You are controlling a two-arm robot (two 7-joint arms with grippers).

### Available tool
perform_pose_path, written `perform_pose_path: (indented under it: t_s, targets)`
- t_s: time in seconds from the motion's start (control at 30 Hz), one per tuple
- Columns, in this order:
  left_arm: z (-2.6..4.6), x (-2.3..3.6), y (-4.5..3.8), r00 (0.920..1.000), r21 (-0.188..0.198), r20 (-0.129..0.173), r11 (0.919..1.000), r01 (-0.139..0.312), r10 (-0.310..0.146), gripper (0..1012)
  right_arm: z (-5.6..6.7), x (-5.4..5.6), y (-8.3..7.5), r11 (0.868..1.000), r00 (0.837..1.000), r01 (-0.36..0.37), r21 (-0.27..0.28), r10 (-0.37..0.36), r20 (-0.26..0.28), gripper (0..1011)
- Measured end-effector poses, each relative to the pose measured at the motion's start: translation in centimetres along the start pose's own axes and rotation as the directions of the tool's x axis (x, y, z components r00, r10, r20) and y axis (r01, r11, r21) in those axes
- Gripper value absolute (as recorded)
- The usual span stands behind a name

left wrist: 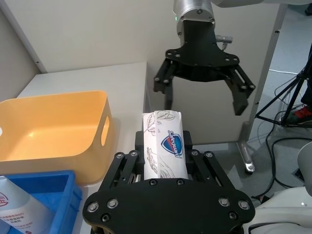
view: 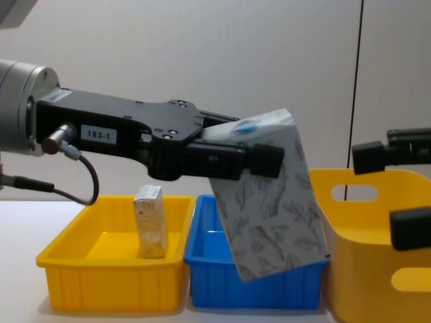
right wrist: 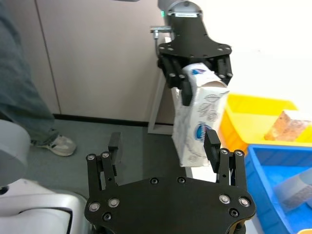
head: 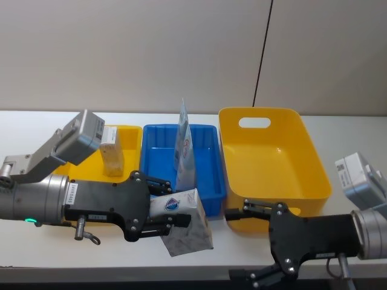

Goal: Bimanual collaborative sorting of washing and personal care products

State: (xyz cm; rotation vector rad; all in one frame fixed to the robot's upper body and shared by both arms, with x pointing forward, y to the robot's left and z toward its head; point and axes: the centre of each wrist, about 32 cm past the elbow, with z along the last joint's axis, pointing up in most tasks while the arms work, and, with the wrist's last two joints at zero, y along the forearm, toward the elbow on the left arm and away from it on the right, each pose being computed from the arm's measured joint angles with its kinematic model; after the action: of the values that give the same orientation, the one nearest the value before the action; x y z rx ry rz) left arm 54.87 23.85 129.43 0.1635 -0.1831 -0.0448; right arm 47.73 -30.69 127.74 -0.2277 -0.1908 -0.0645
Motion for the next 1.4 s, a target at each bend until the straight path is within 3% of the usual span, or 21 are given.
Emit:
perform_pose_path:
  t_s: [0.57, 1.4]
  targets:
    - [0.0, 0.0, 0.0, 1.0, 0.0, 0.0, 1.0, 0.0, 0.0, 369, -1.1, 1.4, 0.8, 0.994, 0.995, 0.104, 0.02, -0.103, -0.004, 1002]
    - [0.0, 0.0, 0.0, 1.0, 0.0, 0.0, 1.0, 0.0, 0.0, 369, -2.2, 2.1, 3.5, 0.997, 0.995, 0.075, 0.008, -0.074, -0.066, 1002]
